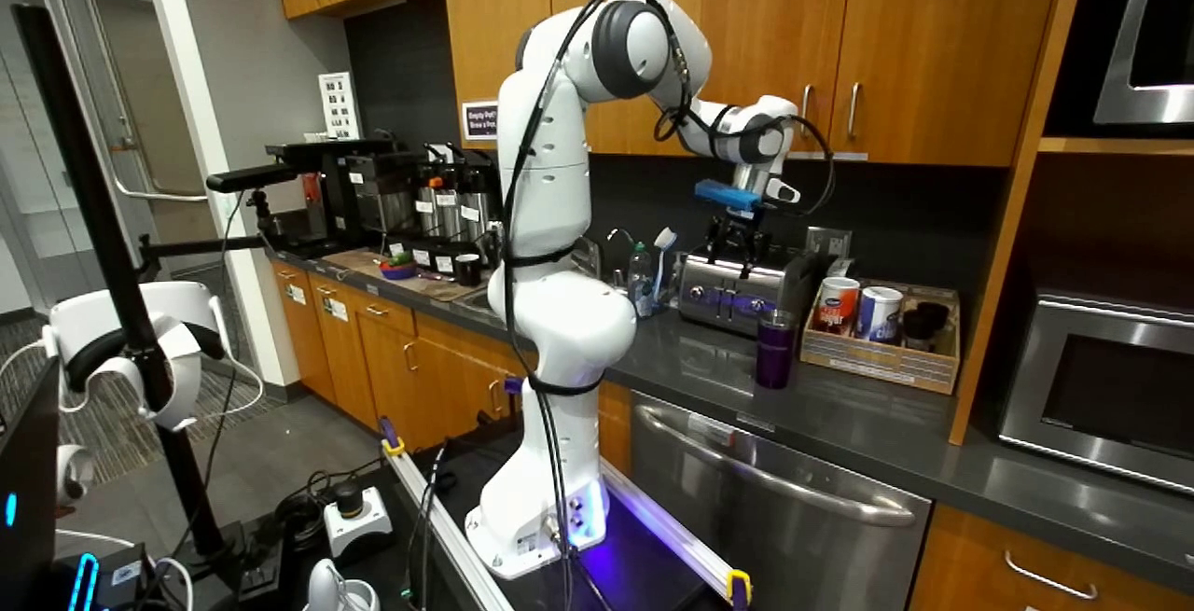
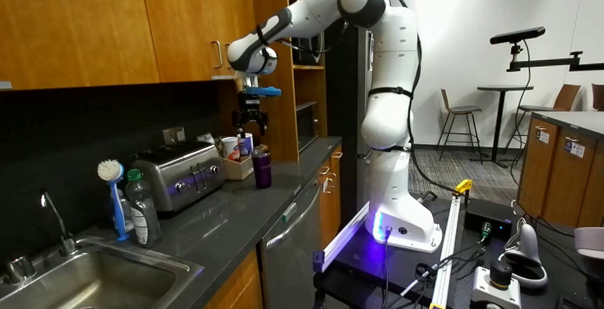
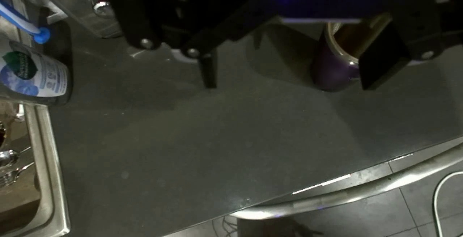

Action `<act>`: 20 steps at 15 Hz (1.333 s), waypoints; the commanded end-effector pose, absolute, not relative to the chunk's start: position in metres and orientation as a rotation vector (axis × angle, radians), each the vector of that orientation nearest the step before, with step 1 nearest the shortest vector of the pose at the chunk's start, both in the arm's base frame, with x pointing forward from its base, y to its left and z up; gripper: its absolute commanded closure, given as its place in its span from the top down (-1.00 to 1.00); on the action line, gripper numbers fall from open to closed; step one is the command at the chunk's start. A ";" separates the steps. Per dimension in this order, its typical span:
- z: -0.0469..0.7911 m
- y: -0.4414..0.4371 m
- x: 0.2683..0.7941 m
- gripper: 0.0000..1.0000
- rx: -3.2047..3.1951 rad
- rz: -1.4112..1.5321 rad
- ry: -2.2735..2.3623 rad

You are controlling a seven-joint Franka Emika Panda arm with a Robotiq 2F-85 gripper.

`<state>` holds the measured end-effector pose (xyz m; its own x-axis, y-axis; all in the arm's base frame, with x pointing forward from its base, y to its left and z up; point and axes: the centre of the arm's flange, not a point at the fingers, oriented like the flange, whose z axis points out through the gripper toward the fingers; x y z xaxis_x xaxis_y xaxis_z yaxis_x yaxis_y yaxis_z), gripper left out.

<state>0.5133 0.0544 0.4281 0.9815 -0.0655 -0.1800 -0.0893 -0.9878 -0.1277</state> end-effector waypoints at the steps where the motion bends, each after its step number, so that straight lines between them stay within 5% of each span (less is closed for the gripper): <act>1: 0.423 0.055 0.520 1.00 -2.910 0.300 0.063; 20: 0.429 0.053 0.466 1.00 -2.957 -0.426 0.204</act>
<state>0.4657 0.0536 0.4287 0.9499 -0.1553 0.2712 -0.1137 -0.9801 -0.1629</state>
